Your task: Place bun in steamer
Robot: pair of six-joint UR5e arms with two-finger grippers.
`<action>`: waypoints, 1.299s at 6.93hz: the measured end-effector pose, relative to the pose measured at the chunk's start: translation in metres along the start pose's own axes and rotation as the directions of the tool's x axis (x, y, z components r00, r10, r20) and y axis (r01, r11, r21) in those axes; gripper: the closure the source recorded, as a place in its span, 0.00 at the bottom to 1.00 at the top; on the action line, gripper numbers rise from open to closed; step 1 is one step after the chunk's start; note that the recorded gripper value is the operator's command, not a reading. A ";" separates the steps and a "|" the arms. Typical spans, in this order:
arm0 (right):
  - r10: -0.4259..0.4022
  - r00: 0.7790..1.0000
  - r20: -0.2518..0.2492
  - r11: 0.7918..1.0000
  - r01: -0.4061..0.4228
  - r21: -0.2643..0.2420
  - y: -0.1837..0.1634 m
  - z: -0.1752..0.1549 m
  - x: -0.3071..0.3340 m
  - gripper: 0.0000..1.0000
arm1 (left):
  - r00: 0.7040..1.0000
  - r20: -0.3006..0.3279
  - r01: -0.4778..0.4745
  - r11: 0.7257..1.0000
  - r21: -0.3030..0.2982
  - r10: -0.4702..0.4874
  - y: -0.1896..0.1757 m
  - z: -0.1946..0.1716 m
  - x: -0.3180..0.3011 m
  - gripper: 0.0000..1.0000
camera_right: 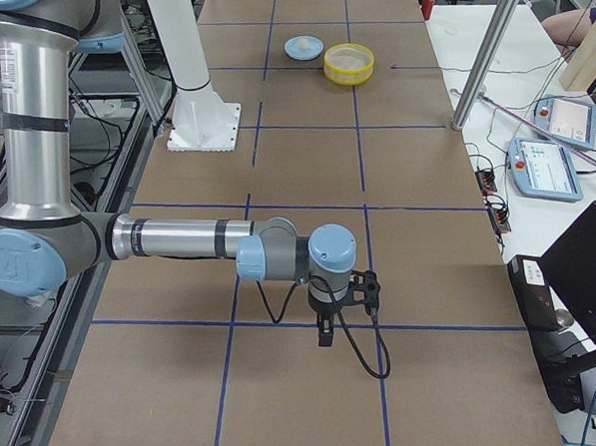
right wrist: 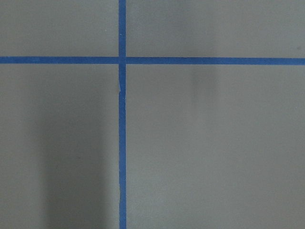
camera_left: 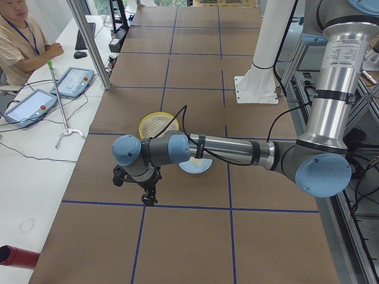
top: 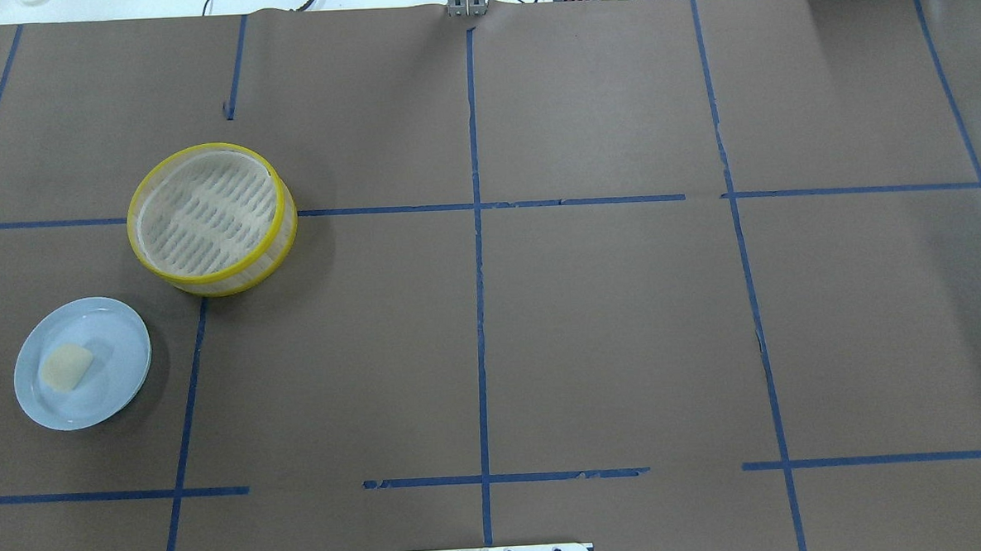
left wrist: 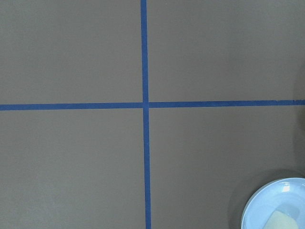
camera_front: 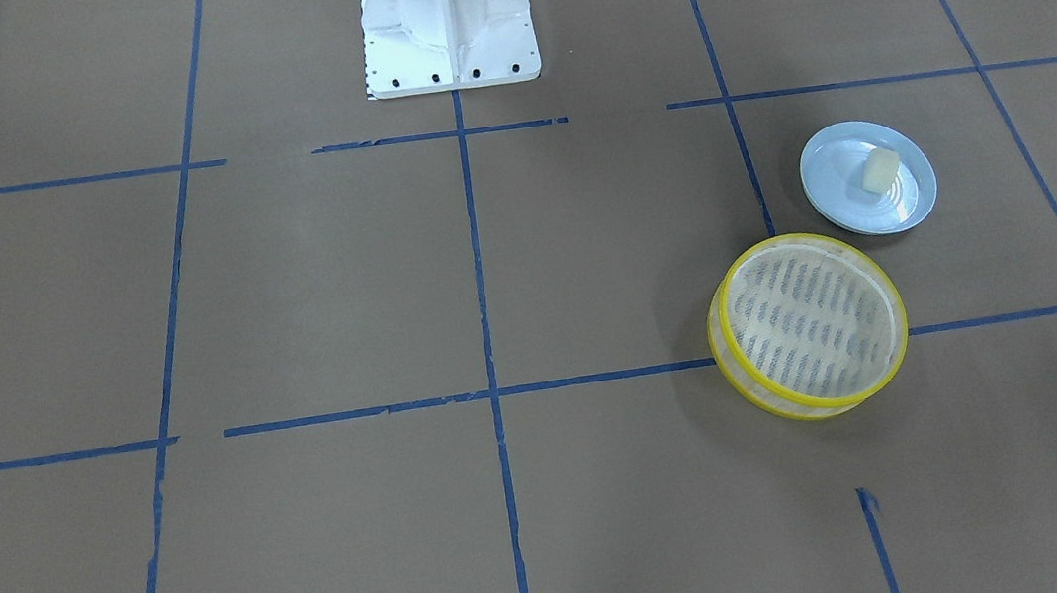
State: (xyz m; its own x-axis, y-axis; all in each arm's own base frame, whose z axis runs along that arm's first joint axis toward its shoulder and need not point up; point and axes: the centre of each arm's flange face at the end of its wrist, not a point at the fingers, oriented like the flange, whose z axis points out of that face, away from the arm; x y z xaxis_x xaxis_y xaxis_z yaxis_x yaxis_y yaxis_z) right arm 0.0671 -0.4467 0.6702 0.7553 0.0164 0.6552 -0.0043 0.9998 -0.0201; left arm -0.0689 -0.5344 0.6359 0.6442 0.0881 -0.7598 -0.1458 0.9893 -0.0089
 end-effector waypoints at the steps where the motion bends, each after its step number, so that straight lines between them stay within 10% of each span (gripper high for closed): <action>1: 0.000 1.000 0.000 1.000 0.000 0.000 0.000 0.000 0.000 0.00 | 0.999 -0.001 -0.037 0.999 0.009 0.037 0.009 0.009 -0.010 0.00; 9: 0.000 1.000 0.000 1.000 0.000 0.000 0.000 0.000 0.000 0.00 | 0.997 0.081 0.000 0.995 0.095 -0.008 0.018 0.001 0.012 0.06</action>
State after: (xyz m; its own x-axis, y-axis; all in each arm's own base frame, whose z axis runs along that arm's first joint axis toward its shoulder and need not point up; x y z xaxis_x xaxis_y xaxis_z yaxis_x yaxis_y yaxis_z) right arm 0.0672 -0.4466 0.6702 0.7553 0.0165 0.6552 -0.0044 0.9998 -0.0202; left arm -0.0629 -0.5155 0.6273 0.7037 0.0898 -0.7048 -0.0738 0.9959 0.0531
